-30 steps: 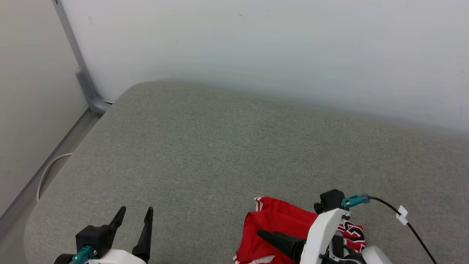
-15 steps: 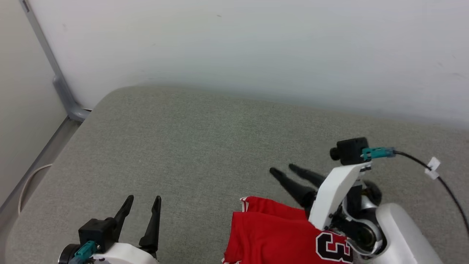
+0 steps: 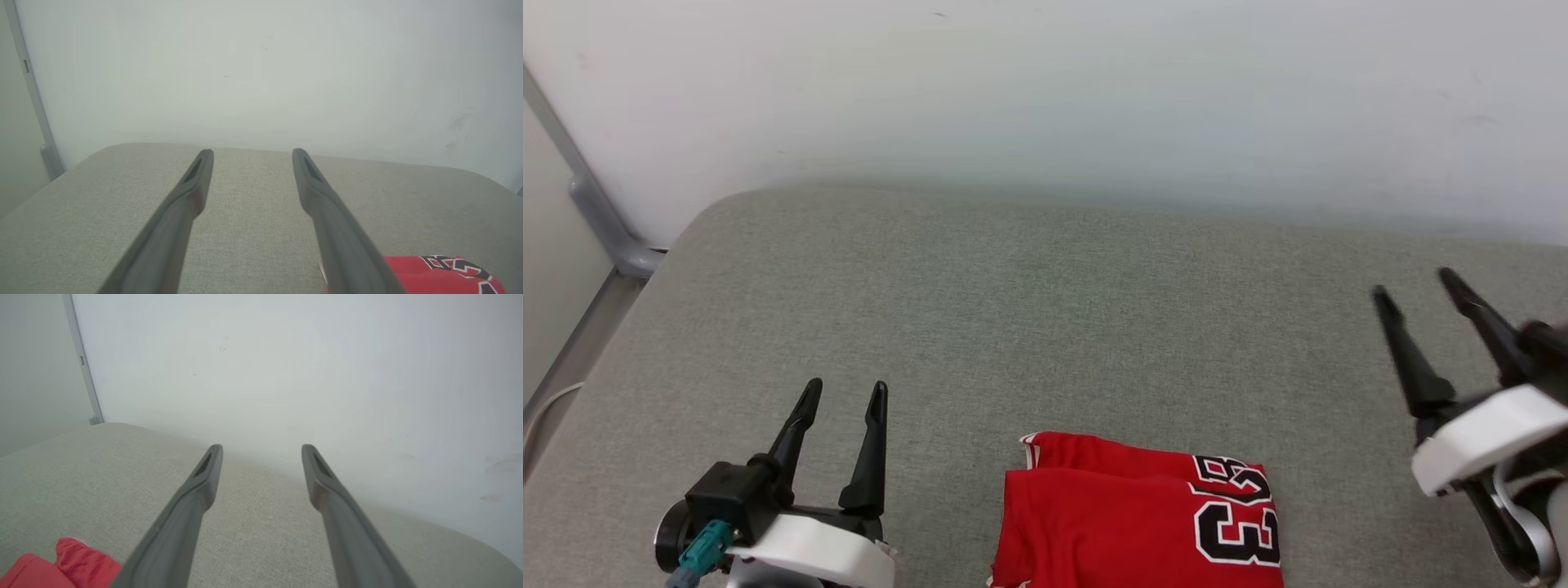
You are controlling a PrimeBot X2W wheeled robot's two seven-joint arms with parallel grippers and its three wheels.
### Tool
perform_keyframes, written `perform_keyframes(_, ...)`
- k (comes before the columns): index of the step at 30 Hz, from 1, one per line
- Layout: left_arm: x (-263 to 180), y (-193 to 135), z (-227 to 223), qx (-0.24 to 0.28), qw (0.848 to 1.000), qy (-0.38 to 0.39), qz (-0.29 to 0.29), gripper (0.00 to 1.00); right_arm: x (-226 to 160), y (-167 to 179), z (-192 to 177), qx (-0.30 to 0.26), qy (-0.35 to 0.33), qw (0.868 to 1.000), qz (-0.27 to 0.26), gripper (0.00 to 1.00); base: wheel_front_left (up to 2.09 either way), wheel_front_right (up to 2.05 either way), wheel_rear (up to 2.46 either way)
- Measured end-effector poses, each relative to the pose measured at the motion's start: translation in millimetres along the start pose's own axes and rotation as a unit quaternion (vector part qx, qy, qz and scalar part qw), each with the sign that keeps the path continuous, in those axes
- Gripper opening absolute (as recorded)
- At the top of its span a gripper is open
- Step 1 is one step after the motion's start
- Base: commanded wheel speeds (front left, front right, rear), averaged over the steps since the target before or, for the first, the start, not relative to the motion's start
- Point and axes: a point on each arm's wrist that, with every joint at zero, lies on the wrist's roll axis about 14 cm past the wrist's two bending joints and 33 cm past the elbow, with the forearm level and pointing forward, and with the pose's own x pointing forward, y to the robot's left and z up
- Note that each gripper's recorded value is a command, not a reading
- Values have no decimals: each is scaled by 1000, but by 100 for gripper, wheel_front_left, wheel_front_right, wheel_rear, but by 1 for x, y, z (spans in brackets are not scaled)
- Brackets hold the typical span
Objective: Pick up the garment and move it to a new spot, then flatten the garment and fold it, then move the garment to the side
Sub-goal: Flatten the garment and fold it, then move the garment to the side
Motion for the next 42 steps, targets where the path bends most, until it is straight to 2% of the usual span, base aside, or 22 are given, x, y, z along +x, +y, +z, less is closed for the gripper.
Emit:
perform_keyframes(4, 0, -8, -2, -2, 1000, -3, -13, 100, -23, -26, -2, -9, -30, 998, -52, 100, 0, 0, 0)
perform_keyframes(7, -1, -11, -5, 4, 1000, -1, -19, 100, -41, -37, -8, 7, -44, 995, -89, 100, 0, 0, 0)
perform_keyframes(12, -5, -16, -12, 9, 999, 5, -31, 100, -60, -36, -28, 40, -36, 991, -122, 100, 0, 0, 0)
perform_keyframes(30, -11, -15, -17, 27, 999, 5, -32, 100, -60, -16, -48, 75, -6, 991, -115, 100, 0, 0, 0)
perform_keyframes(34, -11, -14, -22, 27, 999, 12, -29, 100, -59, 1, -74, 99, 77, 989, -80, 100, 0, 0, 0)
perform_keyframes(37, -11, -13, -27, 31, 999, 20, -30, 100, -60, 20, -98, 117, 172, 977, -38, 100, 0, 0, 0)
perform_keyframes(42, -6, -12, -30, 30, 999, 25, -27, 100, -79, 44, -134, 149, 327, 933, 10, 100, 0, 0, 0)
